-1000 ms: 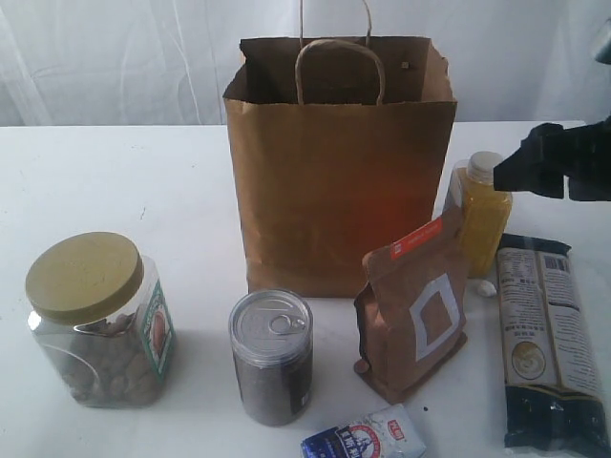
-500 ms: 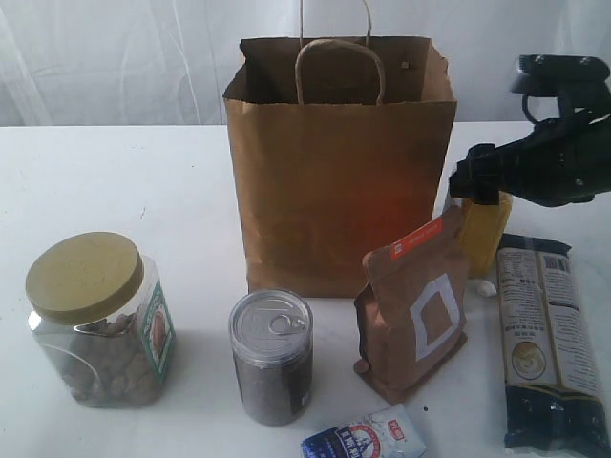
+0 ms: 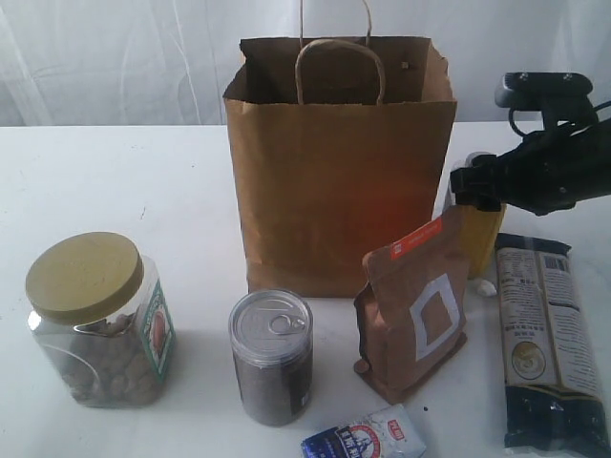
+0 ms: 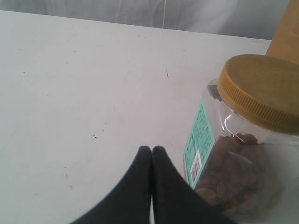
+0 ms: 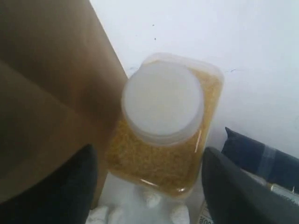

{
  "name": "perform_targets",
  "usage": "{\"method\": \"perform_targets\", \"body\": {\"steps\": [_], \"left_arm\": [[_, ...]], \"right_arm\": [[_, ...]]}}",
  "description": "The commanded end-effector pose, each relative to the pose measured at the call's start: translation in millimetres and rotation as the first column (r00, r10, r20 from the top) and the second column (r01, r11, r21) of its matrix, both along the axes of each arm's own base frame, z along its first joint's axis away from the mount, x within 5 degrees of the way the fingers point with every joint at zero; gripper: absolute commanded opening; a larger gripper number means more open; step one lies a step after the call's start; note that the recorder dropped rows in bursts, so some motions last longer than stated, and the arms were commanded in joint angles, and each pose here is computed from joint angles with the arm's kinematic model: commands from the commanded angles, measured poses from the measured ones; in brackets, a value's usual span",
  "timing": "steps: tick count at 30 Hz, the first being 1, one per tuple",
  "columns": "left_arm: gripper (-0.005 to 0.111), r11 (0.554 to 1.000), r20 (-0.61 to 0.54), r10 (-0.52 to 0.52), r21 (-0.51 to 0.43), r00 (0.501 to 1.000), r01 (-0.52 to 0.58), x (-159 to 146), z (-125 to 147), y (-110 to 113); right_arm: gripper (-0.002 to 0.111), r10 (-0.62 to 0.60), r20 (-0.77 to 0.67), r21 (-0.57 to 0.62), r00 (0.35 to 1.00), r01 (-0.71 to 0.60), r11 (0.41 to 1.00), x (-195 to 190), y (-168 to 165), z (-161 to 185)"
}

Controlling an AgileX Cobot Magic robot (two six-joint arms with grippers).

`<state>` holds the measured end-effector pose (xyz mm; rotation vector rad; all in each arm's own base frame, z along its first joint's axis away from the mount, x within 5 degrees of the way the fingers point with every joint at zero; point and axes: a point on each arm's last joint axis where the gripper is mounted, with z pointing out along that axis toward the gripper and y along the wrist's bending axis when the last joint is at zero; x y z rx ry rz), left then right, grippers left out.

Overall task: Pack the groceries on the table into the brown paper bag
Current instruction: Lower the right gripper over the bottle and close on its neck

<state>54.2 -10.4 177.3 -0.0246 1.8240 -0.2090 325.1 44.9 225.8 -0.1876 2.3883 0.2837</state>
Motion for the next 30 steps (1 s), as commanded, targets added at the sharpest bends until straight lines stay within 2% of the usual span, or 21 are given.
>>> {"method": "perform_targets", "body": {"steps": [1,4,10,18,24,30], "left_arm": [[0.000,1.000,-0.001,-0.002,-0.005,1.000,0.002,-0.2,-1.1,-0.2],[0.000,1.000,-0.001,-0.002,-0.005,1.000,0.002,-0.2,-1.1,-0.2],[0.000,1.000,-0.001,-0.002,-0.005,1.000,0.002,-0.2,-1.1,-0.2],[0.000,1.000,-0.001,-0.002,-0.005,1.000,0.002,-0.2,-1.1,-0.2],[0.000,1.000,-0.001,-0.002,-0.005,1.000,0.002,-0.2,-1.1,-0.2],[0.000,1.000,-0.001,-0.002,-0.005,1.000,0.002,-0.2,-1.1,-0.2]], "right_arm": [[0.059,-0.003,-0.003,-0.013,1.000,0.003,1.000,4.3,-0.5,-6.7],[0.059,-0.004,-0.025,-0.015,1.000,0.004,1.000,6.6,-0.4,-14.6],[0.069,-0.002,-0.036,-0.014,0.999,0.001,1.000,6.8,-0.1,-16.8],[0.069,-0.039,0.008,-0.031,0.999,0.039,0.999,12.6,-3.3,-18.6],[0.069,-0.059,-0.018,-0.026,0.998,0.058,0.998,16.5,-3.6,-30.2],[0.064,-0.096,0.075,-0.052,0.993,0.100,0.994,23.6,0.0,-27.8]]}}
